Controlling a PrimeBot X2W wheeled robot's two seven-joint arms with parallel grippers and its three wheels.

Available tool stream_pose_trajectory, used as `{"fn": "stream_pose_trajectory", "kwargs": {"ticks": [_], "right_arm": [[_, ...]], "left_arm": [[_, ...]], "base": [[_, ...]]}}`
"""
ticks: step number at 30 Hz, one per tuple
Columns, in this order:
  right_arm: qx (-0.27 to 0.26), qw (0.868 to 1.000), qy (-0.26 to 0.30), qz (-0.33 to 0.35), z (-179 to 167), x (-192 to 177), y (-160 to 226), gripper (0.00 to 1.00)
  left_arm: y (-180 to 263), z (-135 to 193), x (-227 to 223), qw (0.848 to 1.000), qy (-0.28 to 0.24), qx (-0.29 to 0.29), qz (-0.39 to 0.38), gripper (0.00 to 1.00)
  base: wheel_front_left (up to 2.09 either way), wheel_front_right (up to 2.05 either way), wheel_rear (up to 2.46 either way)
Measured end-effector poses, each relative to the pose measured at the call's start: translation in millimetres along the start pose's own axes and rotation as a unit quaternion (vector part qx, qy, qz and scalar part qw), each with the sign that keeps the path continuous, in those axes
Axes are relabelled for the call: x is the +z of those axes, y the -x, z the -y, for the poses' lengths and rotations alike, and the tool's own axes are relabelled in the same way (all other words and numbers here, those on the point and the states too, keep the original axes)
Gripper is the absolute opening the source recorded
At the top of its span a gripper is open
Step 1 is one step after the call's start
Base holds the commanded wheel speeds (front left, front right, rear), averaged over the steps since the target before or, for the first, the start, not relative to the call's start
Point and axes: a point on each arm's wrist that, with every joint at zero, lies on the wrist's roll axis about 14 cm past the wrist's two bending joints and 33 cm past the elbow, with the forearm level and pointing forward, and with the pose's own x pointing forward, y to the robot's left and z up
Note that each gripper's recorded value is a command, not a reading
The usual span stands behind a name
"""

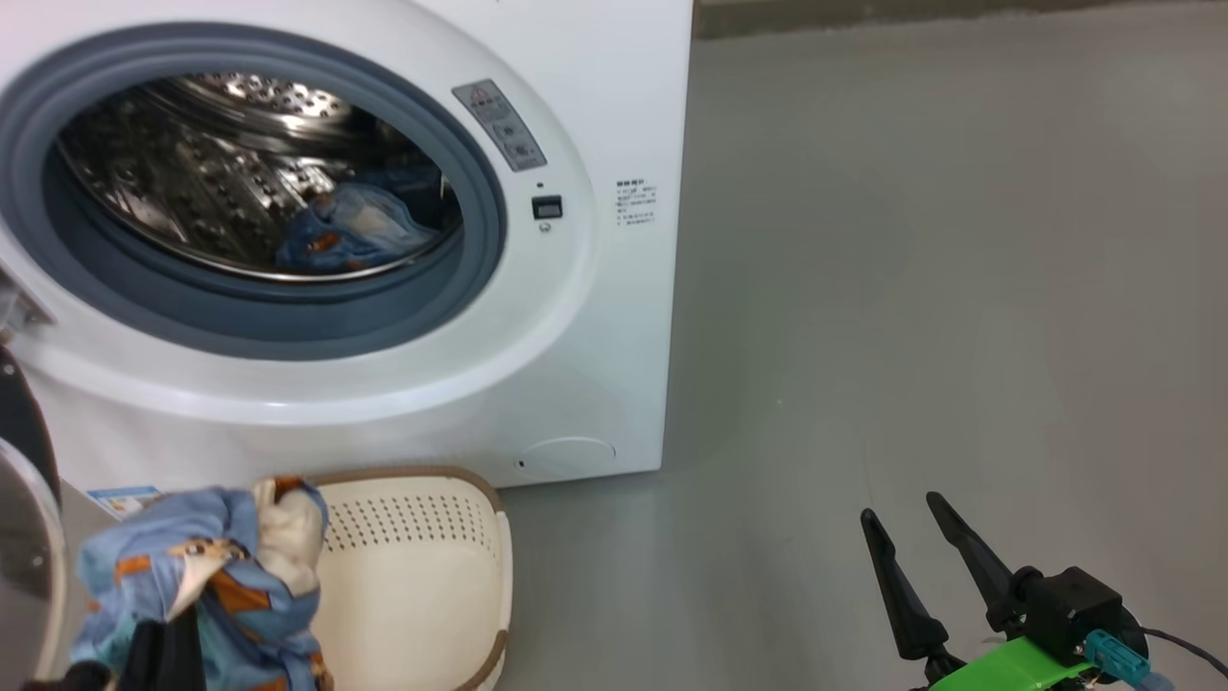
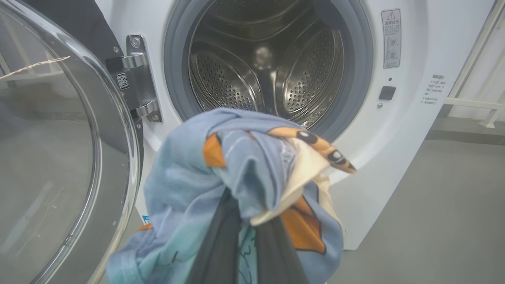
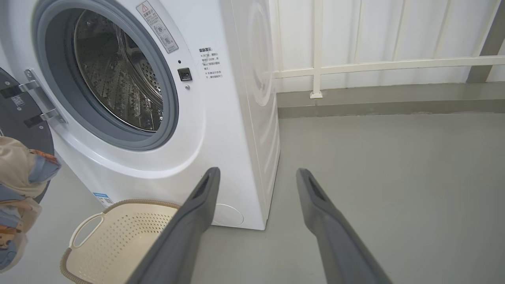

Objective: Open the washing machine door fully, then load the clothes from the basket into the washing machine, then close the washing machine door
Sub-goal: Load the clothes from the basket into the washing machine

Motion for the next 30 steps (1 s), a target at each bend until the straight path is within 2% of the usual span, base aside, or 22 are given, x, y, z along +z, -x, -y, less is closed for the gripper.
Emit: {"fn": "stream_pose_trajectory", "kwargs": {"ticks": [14,30], "right_arm": [[-0.014,1.000,-0.001,-0.015,12,-14,-25,1.00],[-0.049,0.998,0.003,-0.038,37,-32,-35,1.00]], "left_arm": [[-76,24,5,0.999,0.018,-0.025,0.025,0.00],[-184,47,9,0.996,-0.009,-0.077,0.046,0.00]], "base": [[0.00,0.00,0.00],[0.00,0.00,0.00]]}}
